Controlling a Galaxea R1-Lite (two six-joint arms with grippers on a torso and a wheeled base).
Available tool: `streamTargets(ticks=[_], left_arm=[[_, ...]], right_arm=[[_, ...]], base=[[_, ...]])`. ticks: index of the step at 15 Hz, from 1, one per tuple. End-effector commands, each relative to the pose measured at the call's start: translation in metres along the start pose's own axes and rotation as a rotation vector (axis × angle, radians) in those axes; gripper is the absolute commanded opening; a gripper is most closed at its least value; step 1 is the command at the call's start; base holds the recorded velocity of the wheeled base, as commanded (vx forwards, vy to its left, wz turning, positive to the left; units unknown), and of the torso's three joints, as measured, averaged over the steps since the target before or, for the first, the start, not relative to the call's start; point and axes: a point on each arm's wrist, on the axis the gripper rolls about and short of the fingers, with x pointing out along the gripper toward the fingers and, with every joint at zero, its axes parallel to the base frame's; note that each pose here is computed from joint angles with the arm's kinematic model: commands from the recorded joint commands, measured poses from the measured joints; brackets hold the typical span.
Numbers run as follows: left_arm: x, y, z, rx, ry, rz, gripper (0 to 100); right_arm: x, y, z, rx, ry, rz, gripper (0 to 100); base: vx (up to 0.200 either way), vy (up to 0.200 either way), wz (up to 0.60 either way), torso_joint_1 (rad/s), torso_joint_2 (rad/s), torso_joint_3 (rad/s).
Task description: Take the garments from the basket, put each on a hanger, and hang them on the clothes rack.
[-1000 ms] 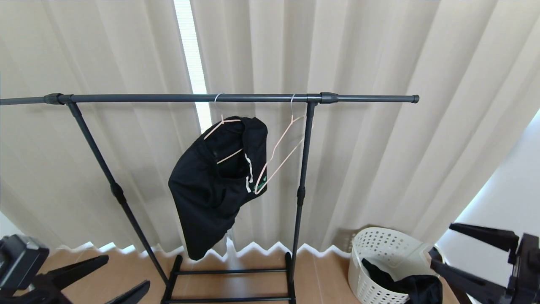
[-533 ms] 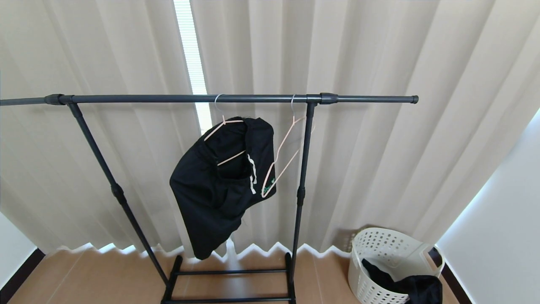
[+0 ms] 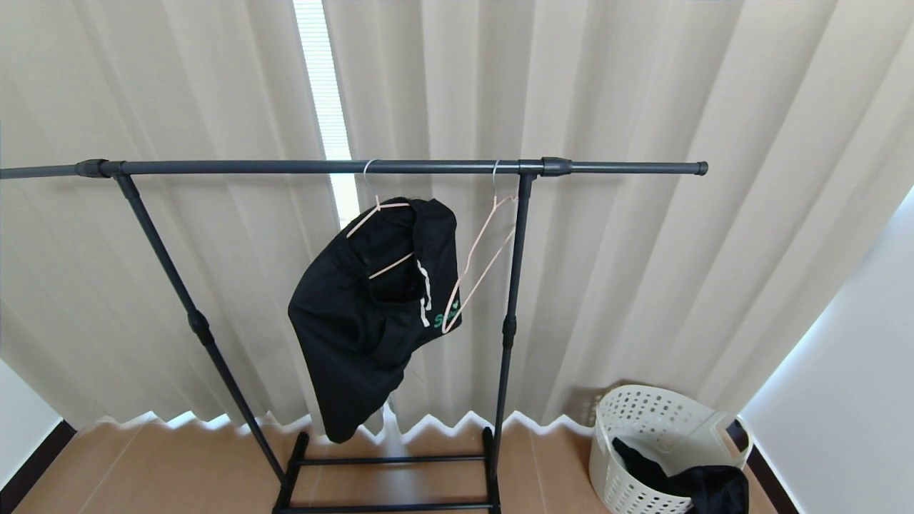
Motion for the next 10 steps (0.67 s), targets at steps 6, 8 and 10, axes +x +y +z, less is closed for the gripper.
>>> streamTargets(ticks=[6, 8, 10], left_arm=[[-0.0145, -0.0042, -0.0051, 0.025, -0.172, -0.079, 100], [-0.0167, -0.0049, -0.0061, 0.037, -0.200, -0.064, 100], [-0.0172, -0.0051, -0.0063, 0.035, -0.207, -0.059, 100]], right_arm=[[-0.0087, 0.0005, -0.0032, 0.011, -0.120, 0.099, 100], [-0.0122, 0.0019, -0.0048, 0.010, -0.169, 0.044, 100], [-0.0140, 0.0026, -0.0063, 0.015, -0.201, 0.028, 100]], base=[[0.000, 0.000, 0.00, 0.000, 0.00, 0.000], [0.000, 0.000, 0.00, 0.000, 0.00, 0.000], [0.000, 0.000, 0.00, 0.000, 0.00, 0.000]])
